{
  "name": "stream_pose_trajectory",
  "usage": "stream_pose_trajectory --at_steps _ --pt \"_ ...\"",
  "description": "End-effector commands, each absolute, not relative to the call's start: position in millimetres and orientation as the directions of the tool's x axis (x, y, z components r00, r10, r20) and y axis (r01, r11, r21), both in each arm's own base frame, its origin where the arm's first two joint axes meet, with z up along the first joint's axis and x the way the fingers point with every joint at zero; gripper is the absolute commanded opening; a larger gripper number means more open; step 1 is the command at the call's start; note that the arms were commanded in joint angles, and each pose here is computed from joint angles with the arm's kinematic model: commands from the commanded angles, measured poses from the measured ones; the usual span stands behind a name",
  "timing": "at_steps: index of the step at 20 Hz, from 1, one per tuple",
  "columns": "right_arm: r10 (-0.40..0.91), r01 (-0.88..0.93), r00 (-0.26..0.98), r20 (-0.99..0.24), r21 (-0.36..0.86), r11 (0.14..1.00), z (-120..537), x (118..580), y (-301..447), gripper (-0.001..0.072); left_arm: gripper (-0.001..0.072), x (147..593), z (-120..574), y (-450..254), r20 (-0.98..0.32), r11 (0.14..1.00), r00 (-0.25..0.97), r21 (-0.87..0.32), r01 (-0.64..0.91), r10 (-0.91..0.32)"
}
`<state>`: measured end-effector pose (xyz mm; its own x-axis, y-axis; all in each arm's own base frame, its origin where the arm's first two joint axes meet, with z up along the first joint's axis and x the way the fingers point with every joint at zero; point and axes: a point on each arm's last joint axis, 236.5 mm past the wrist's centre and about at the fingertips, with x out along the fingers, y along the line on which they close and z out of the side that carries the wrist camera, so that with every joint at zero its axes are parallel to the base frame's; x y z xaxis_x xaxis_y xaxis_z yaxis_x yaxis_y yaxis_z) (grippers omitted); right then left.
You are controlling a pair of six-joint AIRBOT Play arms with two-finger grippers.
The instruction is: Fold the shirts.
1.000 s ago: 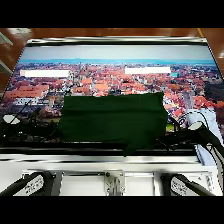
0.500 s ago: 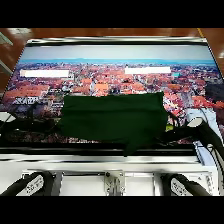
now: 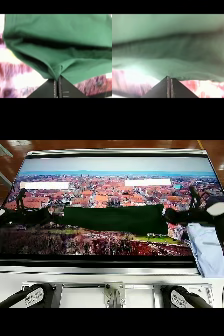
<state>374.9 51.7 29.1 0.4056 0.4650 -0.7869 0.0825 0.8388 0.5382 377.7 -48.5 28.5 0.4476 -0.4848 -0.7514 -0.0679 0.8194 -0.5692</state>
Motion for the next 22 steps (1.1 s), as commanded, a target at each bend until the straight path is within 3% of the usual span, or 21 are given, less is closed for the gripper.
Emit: stream_pose_trajectory --at_steps 1,4,10,11,12,13,14,18,20,21,22 --pt "0.458 0.113 0.492 -0.741 0.576 0.81 35.8 441.9 40.9 0.007 0.005 419.3 21.0 -45.8 -0.734 0.798 0.47 -0.596 -0.096 -0.491" --pt "0.468 0.154 0.477 -0.744 0.595 0.789 4.2 473.8 38.2 0.007 0.0051 445.3 -1.6 -47.5 -0.739 0.789 0.457 -0.602 -0.117 -0.496" --pt "0.47 0.21 0.314 -0.825 0.543 0.813 -86.0 466.1 47.8 0.008 0.0057 445.8 -82.2 -64.6 -0.79 0.765 0.306 -0.603 -0.226 -0.532" --pt "0.469 0.196 0.314 -0.825 0.54 0.819 -87.2 466.2 47.0 0.017 0.0152 444.8 -86.7 -62.8 -0.791 0.753 0.297 -0.605 -0.258 -0.534" --pt "0.467 0.167 0.323 -0.823 0.535 0.828 -83.5 467.0 43.5 0.0412 0.0366 445.3 -85.2 -58.7 -0.791 0.751 0.297 -0.607 -0.26 -0.536" --pt "0.466 0.13 0.329 -0.821 0.528 0.839 -76.2 465.8 39.5 0.059 0.0434 447.9 -80.2 -50.9 -0.791 0.752 0.306 -0.605 -0.26 -0.53" --pt "0.455 0.102 0.341 -0.823 0.513 0.852 -66.4 464.2 29.8 0.0596 0.0482 453.0 -70.6 -39.5 -0.785 0.748 0.323 -0.61 -0.26 -0.528" --pt "0.268 0.13 0.369 -0.89 0.335 0.933 -45.9 448.1 -47.0 0.0595 0.0482 457.2 -21.2 -10.7 -0.753 0.72 0.321 -0.652 -0.239 -0.575" --pt "0.268 0.145 0.283 -0.921 0.317 0.937 -63.0 429.6 -53.4 0.0604 0.044 448.3 -6.6 -18.1 -0.744 0.717 0.276 -0.664 -0.212 -0.608" --pt "0.298 0.147 0.241 -0.924 0.338 0.93 -74.3 423.9 -47.0 0.0678 0.0439 444.6 -3.0 -24.5 -0.743 0.719 0.261 -0.666 -0.198 -0.616" --pt "0.343 0.138 0.22 -0.913 0.378 0.916 -82.7 423.1 -35.9 0.0678 0.0439 441.6 1.3 -33.2 -0.742 0.723 0.247 -0.667 -0.18 -0.624"
